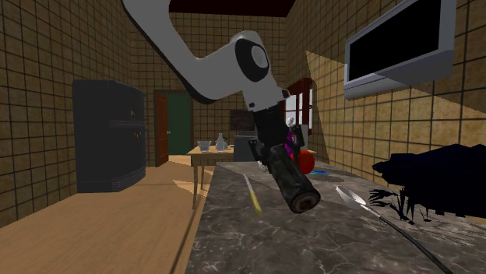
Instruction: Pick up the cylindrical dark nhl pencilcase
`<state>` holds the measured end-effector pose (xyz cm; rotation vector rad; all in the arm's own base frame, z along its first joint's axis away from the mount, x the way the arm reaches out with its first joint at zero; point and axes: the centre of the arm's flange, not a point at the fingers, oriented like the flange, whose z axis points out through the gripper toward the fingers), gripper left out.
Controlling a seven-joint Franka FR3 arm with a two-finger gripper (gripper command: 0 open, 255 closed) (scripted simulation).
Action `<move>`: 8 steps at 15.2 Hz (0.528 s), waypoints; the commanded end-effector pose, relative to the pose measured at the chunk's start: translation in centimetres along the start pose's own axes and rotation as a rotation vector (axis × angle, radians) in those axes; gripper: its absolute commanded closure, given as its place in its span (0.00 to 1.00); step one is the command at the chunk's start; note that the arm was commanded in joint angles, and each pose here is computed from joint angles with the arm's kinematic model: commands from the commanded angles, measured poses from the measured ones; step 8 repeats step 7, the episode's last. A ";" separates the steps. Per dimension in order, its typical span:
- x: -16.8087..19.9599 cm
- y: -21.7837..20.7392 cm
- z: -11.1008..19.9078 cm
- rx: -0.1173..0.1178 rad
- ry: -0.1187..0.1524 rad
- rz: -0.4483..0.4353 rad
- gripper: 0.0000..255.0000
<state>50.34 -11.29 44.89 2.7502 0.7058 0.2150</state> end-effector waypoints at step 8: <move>0.2 1.0 -3.1 -0.001 0.001 0.000 1.00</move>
